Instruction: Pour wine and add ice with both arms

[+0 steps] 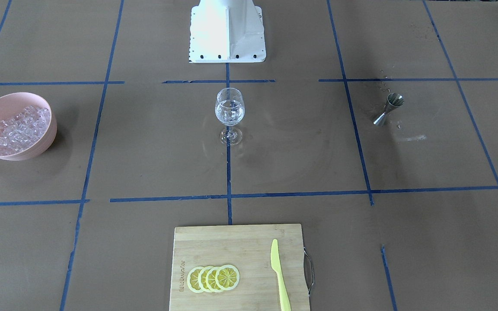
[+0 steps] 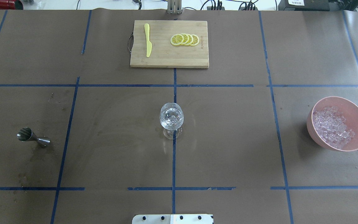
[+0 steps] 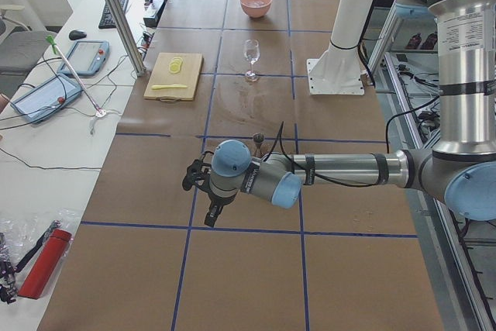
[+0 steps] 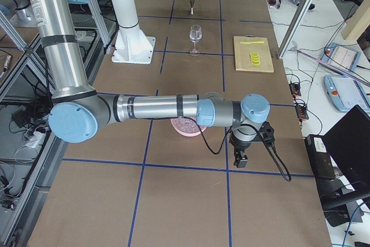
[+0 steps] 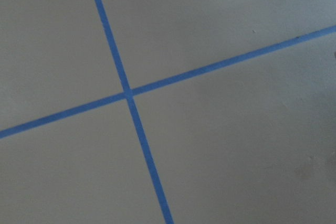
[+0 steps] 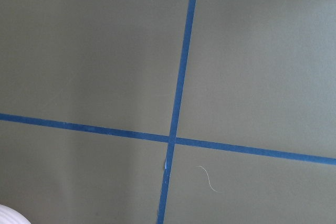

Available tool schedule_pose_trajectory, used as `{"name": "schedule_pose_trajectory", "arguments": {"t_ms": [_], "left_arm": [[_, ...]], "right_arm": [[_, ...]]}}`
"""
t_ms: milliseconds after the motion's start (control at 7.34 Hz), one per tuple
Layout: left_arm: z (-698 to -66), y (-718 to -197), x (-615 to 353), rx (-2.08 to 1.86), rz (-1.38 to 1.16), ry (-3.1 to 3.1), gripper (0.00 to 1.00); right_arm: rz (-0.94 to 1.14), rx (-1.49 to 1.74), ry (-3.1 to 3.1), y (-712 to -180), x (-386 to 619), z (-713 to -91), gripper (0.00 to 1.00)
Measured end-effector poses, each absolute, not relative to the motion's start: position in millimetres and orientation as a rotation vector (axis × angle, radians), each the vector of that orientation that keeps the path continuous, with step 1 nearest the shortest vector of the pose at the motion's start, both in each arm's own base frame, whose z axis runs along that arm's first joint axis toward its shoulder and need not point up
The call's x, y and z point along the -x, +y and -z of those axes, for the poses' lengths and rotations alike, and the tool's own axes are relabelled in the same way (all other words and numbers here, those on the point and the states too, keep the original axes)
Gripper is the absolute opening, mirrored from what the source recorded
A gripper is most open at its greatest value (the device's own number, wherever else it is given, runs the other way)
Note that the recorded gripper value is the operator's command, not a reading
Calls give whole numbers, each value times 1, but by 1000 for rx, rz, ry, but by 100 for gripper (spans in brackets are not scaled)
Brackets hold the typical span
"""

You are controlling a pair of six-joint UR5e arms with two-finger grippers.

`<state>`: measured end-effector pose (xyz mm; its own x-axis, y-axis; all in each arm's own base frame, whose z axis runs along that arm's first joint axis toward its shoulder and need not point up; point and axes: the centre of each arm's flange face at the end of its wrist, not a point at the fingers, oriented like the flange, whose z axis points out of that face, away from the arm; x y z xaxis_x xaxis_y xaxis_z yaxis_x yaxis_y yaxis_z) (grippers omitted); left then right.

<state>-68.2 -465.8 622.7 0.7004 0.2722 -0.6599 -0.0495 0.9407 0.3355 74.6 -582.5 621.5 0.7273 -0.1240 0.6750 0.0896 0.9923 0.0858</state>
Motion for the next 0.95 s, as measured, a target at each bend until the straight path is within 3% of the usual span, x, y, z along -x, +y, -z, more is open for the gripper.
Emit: {"name": "schedule_pose_trajectory", "arguments": {"t_ms": [953], "left_arm": [[-670,-404,97,-486,-244,727,100]], "right_arm": [[133,-31,-744,-585,-71,-636,100]]}}
